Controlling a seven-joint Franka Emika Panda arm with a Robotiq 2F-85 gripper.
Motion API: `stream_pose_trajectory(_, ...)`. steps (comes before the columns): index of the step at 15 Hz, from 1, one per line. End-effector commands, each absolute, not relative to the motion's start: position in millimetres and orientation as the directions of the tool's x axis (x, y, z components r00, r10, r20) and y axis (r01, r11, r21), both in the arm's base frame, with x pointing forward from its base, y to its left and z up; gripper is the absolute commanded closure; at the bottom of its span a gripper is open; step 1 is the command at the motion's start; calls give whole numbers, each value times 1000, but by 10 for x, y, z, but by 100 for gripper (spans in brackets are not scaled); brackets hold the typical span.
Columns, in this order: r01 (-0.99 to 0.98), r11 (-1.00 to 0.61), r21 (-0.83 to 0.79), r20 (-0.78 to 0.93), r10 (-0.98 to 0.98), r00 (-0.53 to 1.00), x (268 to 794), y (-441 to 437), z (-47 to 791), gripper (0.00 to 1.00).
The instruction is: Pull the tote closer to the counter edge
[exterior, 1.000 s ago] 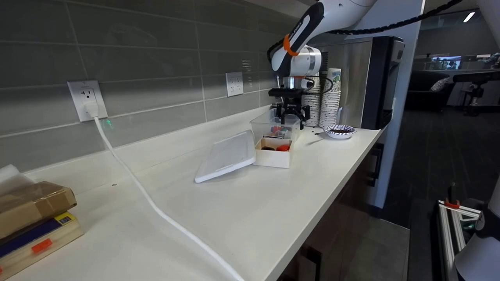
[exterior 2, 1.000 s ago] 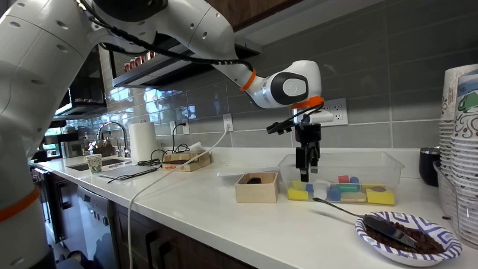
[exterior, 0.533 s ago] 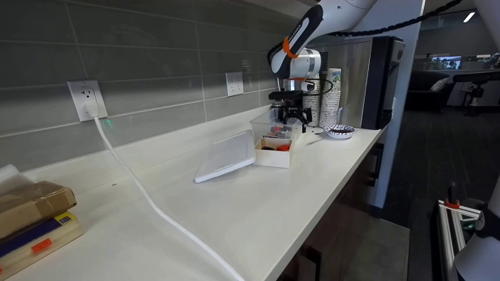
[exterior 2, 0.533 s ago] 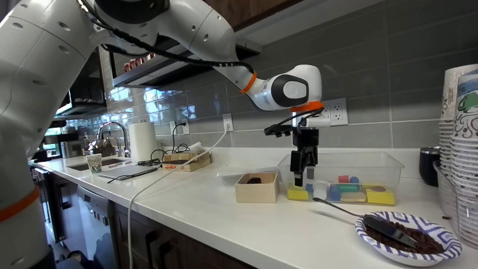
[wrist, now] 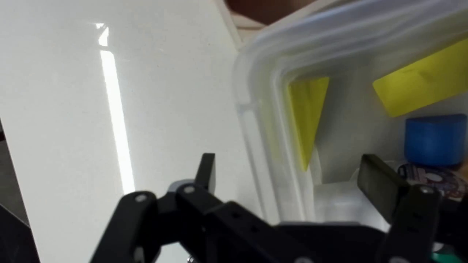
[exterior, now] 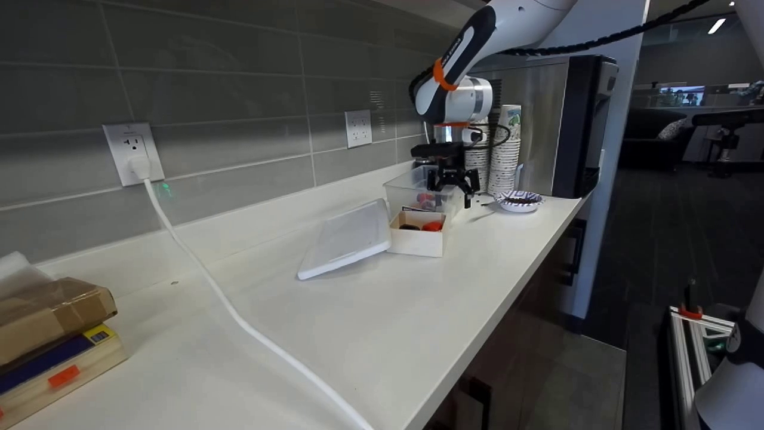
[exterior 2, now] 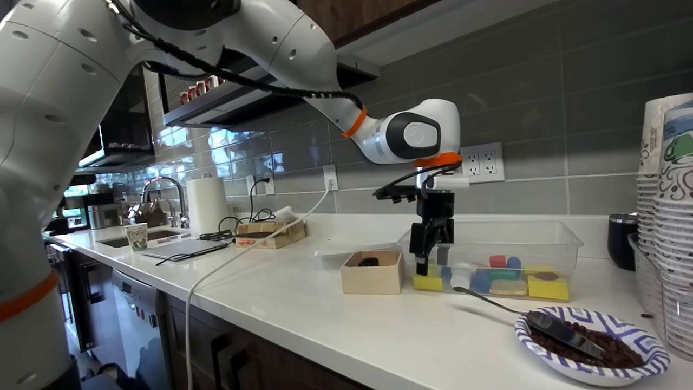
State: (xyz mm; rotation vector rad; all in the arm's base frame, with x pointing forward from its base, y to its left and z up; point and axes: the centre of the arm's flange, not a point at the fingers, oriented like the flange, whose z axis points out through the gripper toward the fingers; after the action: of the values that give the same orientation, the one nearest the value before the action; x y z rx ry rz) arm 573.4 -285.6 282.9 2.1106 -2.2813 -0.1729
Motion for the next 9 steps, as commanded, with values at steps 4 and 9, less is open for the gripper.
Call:
stream_pose_trajectory(4, -984, 125, 126, -61, -989, -134, 5343, -2630, 2822, 0)
stream_pose_trajectory(9, -985, 137, 104, -51, -988, -143, 5197, -2532, 2989, 0)
